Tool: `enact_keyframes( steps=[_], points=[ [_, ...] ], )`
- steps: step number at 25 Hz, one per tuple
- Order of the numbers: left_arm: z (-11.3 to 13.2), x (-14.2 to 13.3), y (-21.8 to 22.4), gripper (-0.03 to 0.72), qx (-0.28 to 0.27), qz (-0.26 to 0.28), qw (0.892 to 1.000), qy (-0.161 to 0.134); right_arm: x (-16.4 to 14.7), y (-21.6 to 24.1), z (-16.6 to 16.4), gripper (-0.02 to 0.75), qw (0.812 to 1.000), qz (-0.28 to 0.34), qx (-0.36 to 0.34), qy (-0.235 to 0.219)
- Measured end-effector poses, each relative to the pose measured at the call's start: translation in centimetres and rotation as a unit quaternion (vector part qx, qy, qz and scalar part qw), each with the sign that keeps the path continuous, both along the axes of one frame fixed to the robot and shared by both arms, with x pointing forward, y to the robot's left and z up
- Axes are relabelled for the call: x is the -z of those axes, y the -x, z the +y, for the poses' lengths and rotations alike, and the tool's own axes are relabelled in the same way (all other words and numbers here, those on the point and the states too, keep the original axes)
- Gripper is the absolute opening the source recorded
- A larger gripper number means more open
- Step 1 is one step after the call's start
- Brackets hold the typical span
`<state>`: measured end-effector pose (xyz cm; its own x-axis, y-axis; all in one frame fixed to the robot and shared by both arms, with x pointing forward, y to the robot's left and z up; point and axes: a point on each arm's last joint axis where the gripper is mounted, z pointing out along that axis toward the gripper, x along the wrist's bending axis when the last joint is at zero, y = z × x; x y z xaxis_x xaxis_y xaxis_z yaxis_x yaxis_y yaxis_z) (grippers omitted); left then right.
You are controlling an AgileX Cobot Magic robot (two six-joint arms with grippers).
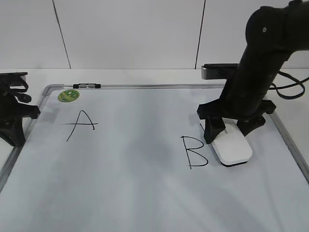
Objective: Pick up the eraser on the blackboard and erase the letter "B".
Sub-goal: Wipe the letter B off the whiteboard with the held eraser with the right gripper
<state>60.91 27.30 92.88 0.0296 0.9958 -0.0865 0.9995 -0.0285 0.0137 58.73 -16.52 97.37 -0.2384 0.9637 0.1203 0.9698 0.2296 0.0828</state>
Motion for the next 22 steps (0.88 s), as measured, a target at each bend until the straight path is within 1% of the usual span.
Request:
enact_keyframes(
  steps=[9, 18, 22],
  points=[
    [0.0, 0.0, 0.0, 0.022, 0.0, 0.0, 1.0, 0.0, 2.5, -1.0, 0.3, 0.534, 1.0, 0.027, 0.0, 0.01],
    [0.0, 0.0, 0.0, 0.022, 0.0, 0.0, 1.0, 0.0, 2.6, -1.3, 0.5, 0.534, 1.0, 0.027, -0.002, 0.01],
    [0.0, 0.0, 0.0, 0.022, 0.0, 0.0, 1.0, -0.001, 2.5, -1.0, 1.5, 0.534, 0.999, 0.021, -0.018, 0.016]
  ],
)
